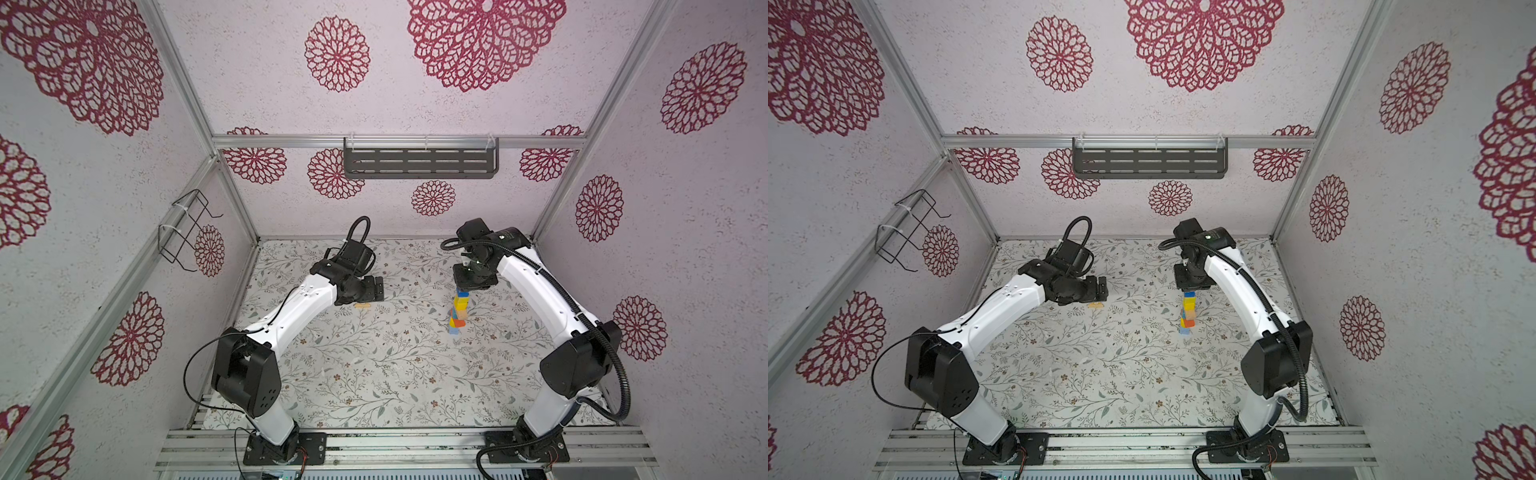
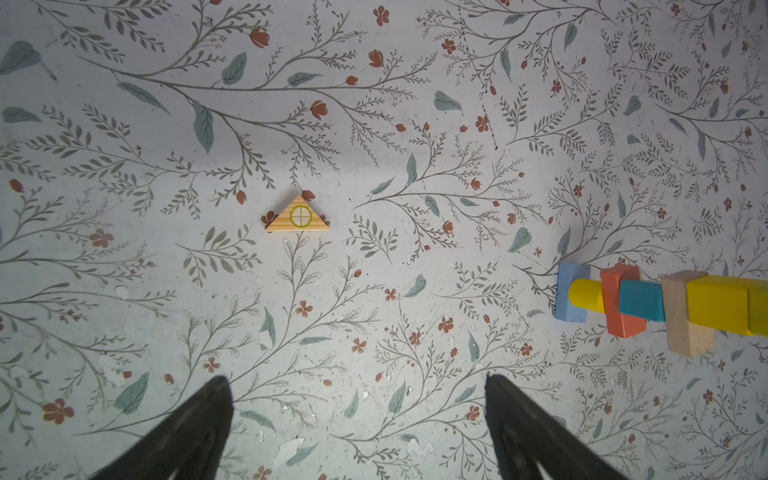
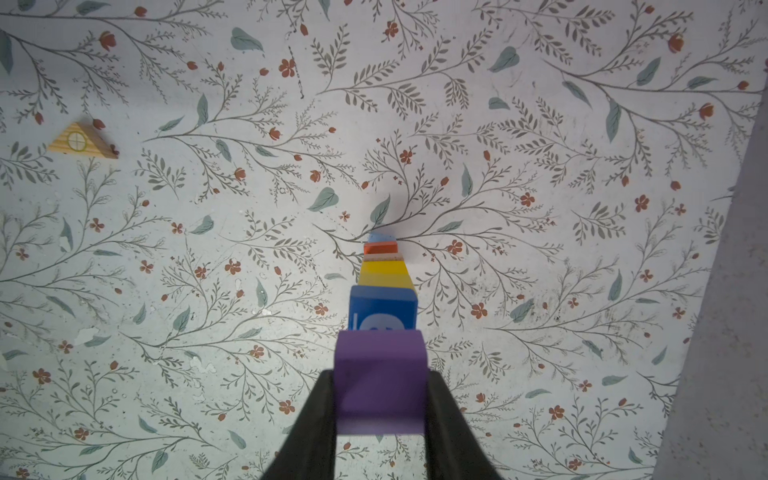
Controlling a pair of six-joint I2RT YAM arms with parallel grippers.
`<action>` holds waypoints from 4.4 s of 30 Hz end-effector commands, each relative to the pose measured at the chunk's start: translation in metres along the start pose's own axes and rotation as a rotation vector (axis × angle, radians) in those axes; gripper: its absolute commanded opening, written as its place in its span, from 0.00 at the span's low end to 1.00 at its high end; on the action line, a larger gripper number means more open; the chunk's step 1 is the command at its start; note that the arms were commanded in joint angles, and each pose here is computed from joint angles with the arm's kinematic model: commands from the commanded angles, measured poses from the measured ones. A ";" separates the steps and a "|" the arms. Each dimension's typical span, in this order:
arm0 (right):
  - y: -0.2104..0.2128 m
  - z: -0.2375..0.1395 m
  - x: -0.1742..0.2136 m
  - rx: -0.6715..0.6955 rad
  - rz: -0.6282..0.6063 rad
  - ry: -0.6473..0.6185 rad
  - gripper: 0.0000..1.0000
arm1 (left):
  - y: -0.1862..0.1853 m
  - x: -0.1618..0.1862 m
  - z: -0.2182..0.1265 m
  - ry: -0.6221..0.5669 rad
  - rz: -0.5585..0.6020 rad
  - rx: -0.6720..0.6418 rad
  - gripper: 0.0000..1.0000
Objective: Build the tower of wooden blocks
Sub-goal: 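Lower the purple cube onto the blue '6' cube with the right gripper, then open and draw back the right gripper while the left gripper nears the triangle, then lower the left gripper over the wooden triangle block and align with it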
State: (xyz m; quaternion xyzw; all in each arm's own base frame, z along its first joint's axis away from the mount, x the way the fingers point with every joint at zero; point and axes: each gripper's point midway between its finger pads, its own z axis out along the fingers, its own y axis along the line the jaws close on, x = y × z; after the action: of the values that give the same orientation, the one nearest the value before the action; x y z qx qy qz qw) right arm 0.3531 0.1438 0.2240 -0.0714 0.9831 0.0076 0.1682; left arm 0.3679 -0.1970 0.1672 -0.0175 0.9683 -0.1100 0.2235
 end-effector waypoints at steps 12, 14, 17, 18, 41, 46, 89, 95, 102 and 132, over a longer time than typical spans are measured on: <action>-0.003 -0.011 -0.005 -0.012 0.002 -0.037 0.28 | -0.004 -0.002 0.001 0.000 0.009 0.000 0.97; -0.003 -0.011 -0.005 -0.011 0.002 -0.036 0.28 | -0.005 -0.002 0.001 0.000 0.011 0.000 0.97; -0.003 -0.008 -0.006 -0.012 0.005 -0.034 0.29 | -0.004 -0.002 0.002 0.000 0.012 -0.001 0.97; -0.003 -0.008 -0.006 -0.014 0.005 -0.035 0.29 | -0.005 -0.002 0.002 0.000 0.013 -0.001 0.97; -0.003 0.001 -0.004 -0.016 0.010 -0.017 0.30 | -0.002 0.002 0.005 0.014 0.014 -0.010 0.97; -0.003 0.004 -0.002 -0.016 0.008 -0.011 0.30 | -0.002 0.002 0.004 0.013 0.017 -0.010 0.97; -0.008 -0.009 -0.005 -0.004 0.006 -0.058 0.47 | 0.003 -0.003 -0.001 -0.001 0.026 -0.043 0.97; -0.012 -0.032 -0.010 -0.010 0.016 -0.135 0.48 | 0.012 -0.009 0.002 0.003 0.052 -0.083 1.00; -0.020 -0.060 -0.014 -0.013 0.036 -0.266 0.51 | 0.021 -0.011 0.024 0.061 0.046 -0.095 0.83; -0.028 -0.098 0.014 -0.139 0.068 -0.589 0.70 | 0.056 -0.023 0.142 0.218 -0.016 -0.293 0.74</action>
State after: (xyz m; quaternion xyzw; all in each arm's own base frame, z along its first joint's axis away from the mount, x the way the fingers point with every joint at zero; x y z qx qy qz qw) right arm 0.3117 0.1101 0.2940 -0.0414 0.9064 0.0890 0.4109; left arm 0.4488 -0.1757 0.0462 -0.0350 0.9925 0.0159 0.1159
